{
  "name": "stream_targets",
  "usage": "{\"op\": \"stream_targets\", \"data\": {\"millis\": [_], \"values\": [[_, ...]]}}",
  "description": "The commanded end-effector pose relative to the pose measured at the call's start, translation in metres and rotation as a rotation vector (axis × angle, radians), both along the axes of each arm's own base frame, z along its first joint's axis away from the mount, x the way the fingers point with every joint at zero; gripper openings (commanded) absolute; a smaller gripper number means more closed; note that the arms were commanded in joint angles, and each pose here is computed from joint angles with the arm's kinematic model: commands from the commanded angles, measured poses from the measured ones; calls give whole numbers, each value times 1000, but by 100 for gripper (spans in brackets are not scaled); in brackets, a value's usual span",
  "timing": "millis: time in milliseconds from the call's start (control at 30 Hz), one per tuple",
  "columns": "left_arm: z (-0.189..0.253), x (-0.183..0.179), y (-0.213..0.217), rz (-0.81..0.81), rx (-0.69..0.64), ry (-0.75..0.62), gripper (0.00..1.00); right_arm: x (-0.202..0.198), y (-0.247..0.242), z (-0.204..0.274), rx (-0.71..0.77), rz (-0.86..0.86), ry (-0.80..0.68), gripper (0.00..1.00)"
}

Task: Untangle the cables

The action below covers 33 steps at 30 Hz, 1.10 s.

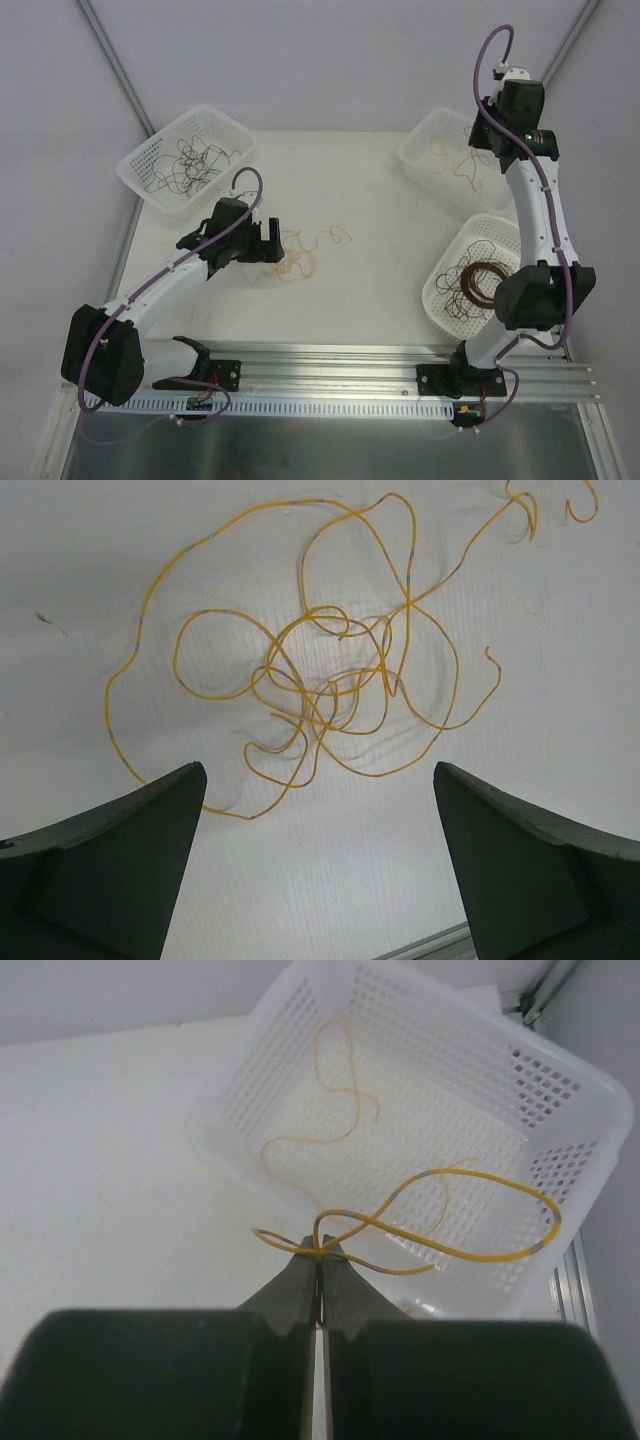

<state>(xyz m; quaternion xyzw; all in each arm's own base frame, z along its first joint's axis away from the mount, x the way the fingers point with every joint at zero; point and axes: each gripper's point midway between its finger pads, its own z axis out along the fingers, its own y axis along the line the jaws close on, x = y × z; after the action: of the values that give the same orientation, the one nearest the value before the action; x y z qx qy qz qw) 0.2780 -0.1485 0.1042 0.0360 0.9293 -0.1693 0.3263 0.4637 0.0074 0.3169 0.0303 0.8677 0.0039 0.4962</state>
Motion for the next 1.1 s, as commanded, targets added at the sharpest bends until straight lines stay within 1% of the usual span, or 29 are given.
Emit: {"op": "stream_targets", "data": {"millis": [0, 100, 133, 233, 300, 333, 367, 400, 433, 467, 500, 533, 600, 667, 733, 767, 833, 867, 900, 933, 967, 1033, 1067], "values": [[4, -1, 2, -9, 12, -28, 99, 49, -44, 8, 43, -140, -123, 1], [3, -3, 1, -7, 6, -23, 99, 71, -69, -4, 96, -200, -141, 1], [2, -4, 1, -7, 4, -18, 99, 82, -76, -20, 108, -216, -121, 1], [0, -6, 1, -4, 1, -12, 99, 103, -95, -41, 139, -266, -119, 1], [0, -6, 0, -2, -6, -6, 99, 112, -106, -50, 168, -293, -122, 6], [0, -7, 0, -2, -10, -6, 99, 116, -108, -52, 175, -291, -122, 16], [1, -6, -1, -4, -14, -6, 99, 124, -111, -54, 178, -290, -127, 23], [0, -7, -1, -5, -13, -3, 99, 126, -111, -53, 182, -283, -128, 32], [1, -7, -1, -6, -15, -4, 99, 128, -110, -52, 182, -274, -128, 50], [0, -7, -1, -5, -14, -4, 99, 131, -111, -42, 180, -268, -148, 57], [0, -7, -1, -5, -13, -3, 99, 131, -100, -39, 206, -213, -141, 62], [-2, -8, -1, -3, -12, 2, 99, 129, -94, -34, 219, -190, -144, 70], [-3, -8, -1, 0, -11, 7, 99, 121, -73, -20, 249, -110, -154, 76], [-5, -7, -2, 5, -16, 16, 99, 113, -48, -15, 254, -32, -141, 78], [-7, -7, -3, 4, -18, 32, 99, 94, -19, -15, 267, 63, -101, 79], [-6, -5, -4, 6, -20, 32, 99, 85, 9, -18, 261, 149, -76, 79], [-9, -3, -4, 23, -20, 45, 99, 60, 39, -34, 267, 215, -2, 79], [-7, -1, -5, 29, -22, 43, 99, 49, 67, -40, 265, 277, 27, 79], [-8, 0, -5, 33, -20, 45, 99, 39, 82, -47, 254, 315, 51, 79], [-8, 1, -5, 36, -20, 45, 99, 21, 95, -61, 251, 350, 93, 79], [-6, 3, -5, 37, -21, 45, 99, 7, 127, -67, 245, 425, 117, 79], [-5, 4, -7, 38, -24, 44, 99, -18, 153, -93, 246, 493, 191, 79], [-5, 5, -8, 38, -30, 46, 98, -35, 178, -99, 253, 552, 220, 79]]}}
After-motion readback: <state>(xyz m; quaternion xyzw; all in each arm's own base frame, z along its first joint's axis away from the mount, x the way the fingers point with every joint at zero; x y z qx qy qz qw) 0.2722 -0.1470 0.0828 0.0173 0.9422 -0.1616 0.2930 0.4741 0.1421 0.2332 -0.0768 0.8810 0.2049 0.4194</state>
